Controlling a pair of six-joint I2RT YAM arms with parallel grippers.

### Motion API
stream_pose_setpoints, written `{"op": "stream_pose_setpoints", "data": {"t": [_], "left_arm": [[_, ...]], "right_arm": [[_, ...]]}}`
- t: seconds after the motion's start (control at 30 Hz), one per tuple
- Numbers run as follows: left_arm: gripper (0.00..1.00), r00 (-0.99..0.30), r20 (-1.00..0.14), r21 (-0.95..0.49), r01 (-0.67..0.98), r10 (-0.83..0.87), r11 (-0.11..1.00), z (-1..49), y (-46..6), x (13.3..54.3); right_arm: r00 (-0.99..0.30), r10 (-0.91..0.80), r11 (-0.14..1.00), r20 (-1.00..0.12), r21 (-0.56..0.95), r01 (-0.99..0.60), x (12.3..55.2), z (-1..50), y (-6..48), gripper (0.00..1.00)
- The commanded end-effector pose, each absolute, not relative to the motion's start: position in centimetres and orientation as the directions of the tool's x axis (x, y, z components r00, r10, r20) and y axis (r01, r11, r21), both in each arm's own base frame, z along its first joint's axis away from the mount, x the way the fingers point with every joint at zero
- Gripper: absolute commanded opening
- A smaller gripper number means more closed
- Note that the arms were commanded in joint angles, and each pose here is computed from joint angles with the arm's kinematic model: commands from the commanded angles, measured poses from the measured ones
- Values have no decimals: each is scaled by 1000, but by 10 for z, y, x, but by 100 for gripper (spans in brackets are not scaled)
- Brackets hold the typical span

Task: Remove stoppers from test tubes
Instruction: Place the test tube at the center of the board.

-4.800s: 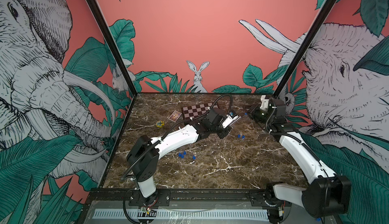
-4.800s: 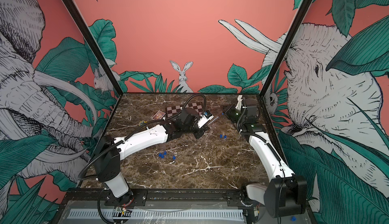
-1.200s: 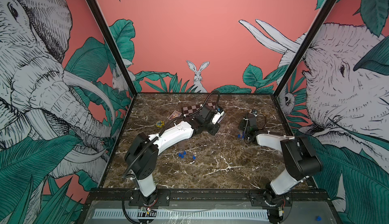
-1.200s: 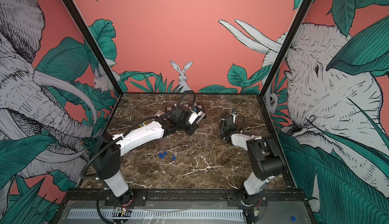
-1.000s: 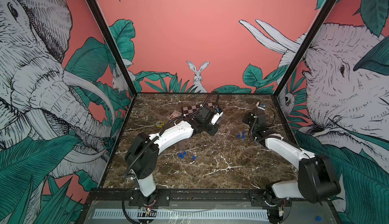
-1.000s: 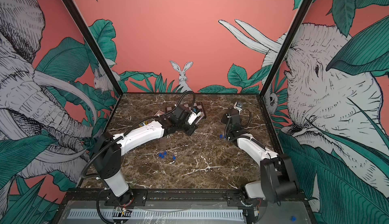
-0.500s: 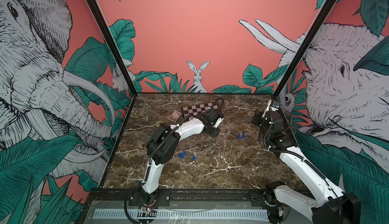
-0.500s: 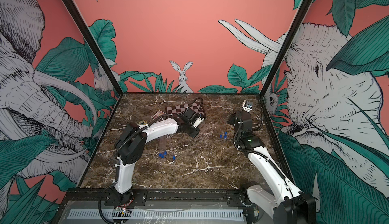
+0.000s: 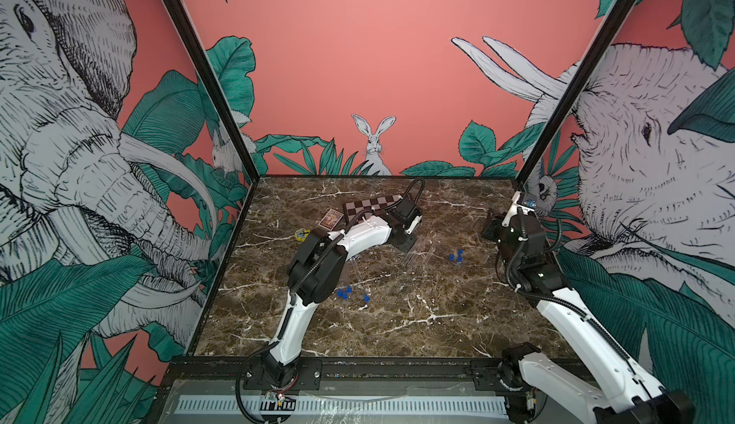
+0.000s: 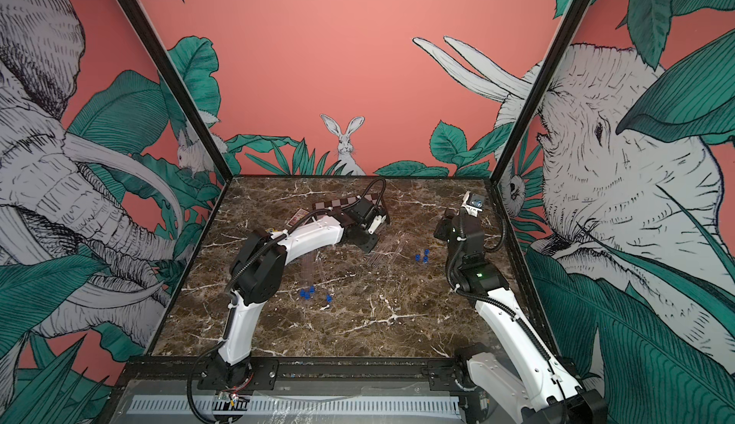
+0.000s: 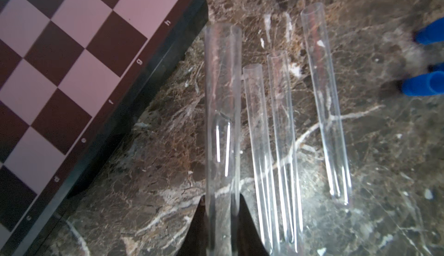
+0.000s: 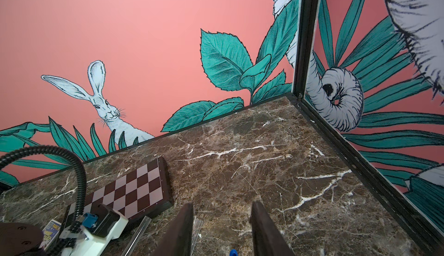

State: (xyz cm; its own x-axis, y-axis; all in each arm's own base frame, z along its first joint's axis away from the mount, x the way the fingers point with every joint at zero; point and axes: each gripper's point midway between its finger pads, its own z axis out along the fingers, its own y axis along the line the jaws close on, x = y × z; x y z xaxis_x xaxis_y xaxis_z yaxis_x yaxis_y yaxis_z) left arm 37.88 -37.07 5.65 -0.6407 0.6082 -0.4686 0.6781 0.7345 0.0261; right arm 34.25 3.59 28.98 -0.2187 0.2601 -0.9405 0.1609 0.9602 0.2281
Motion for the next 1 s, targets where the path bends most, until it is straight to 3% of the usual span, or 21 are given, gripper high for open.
{"op": "stream_pose_setpoints", "data": {"t": [0.0, 0.5, 0.97], "left_arm": [[0, -682, -394, 30, 660, 616, 750, 46, -356, 373], [1, -705, -331, 11, 661, 627, 750, 30, -353, 370], [22, -712, -310, 0, 663, 630, 748, 23, -353, 368]], "right_arm": [[-216, 261, 959, -941, 227, 171, 339, 289, 32, 40], [-217, 266, 959, -939, 235, 159, 338, 290, 34, 40], [-224, 268, 959, -937, 237, 159, 339, 287, 35, 40]]}}
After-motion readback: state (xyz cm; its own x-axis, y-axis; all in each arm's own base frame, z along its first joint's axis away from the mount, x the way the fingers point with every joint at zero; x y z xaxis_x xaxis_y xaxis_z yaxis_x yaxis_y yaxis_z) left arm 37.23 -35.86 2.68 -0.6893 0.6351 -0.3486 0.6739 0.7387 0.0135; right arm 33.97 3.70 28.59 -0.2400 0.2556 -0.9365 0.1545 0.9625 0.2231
